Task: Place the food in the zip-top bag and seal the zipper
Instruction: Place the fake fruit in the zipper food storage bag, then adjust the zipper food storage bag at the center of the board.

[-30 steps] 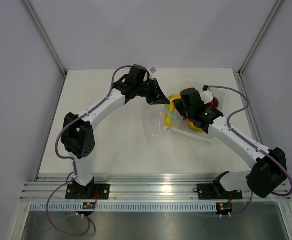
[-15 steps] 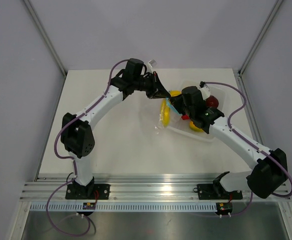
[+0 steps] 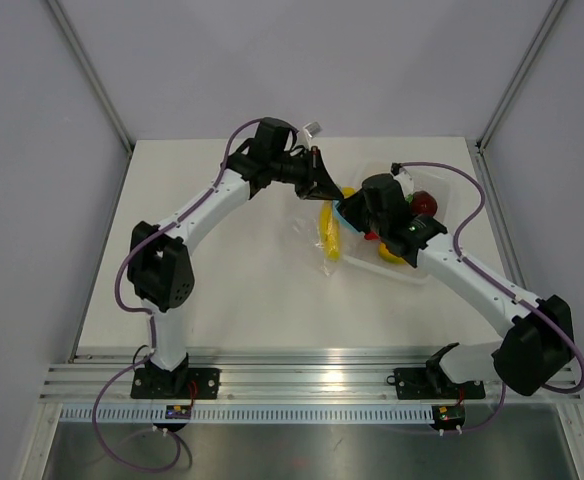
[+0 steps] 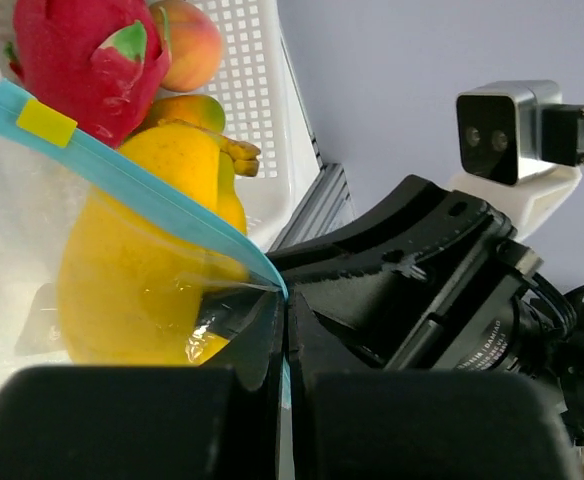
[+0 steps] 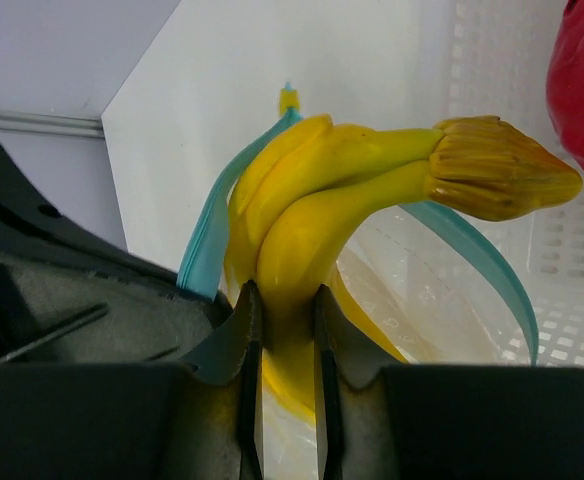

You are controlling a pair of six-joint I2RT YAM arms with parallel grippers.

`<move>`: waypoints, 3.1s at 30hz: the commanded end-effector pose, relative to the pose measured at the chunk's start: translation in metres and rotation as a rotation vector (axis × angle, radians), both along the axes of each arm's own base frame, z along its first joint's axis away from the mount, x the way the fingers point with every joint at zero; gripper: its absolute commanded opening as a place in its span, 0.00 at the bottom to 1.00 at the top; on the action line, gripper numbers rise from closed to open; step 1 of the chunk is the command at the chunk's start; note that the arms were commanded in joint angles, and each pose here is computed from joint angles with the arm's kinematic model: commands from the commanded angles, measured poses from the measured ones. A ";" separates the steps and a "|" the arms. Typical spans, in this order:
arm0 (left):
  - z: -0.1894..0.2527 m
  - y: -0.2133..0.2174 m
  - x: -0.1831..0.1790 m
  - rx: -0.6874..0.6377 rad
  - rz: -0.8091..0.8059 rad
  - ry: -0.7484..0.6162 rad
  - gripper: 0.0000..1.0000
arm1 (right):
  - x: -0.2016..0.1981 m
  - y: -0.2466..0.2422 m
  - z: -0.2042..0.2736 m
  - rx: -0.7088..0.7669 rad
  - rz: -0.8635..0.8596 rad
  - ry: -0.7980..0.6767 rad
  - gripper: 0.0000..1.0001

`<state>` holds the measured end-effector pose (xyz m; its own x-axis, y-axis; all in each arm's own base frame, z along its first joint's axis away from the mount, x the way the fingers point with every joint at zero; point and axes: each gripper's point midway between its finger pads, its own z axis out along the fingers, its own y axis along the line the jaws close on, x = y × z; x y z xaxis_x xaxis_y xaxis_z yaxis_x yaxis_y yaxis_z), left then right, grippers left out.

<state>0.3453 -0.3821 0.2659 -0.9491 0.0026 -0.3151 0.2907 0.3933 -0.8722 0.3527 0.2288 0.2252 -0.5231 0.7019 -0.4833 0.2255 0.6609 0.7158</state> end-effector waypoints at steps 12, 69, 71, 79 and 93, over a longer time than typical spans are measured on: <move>0.011 -0.022 0.003 -0.096 -0.163 -0.074 0.00 | -0.034 0.020 0.030 0.017 0.252 -0.090 0.00; 0.021 -0.053 -0.010 -0.211 -0.221 -0.068 0.00 | -0.062 -0.064 -0.023 0.093 0.058 0.248 0.45; 0.021 -0.053 -0.010 -0.212 -0.222 -0.066 0.00 | -0.063 -0.062 -0.032 0.093 0.065 0.277 0.42; 0.022 -0.052 -0.010 -0.214 -0.221 -0.069 0.00 | -0.069 -0.067 -0.057 0.074 0.044 0.325 0.39; 0.025 -0.050 -0.012 -0.215 -0.227 -0.079 0.00 | -0.068 -0.091 -0.049 -0.038 -0.015 0.288 0.52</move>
<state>0.3386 -0.4322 0.2646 -0.9338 0.1247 -0.3354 0.3543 0.1916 -0.9153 0.2786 0.1511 0.1577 -0.6646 0.6989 -0.2644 0.4485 0.6561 0.6070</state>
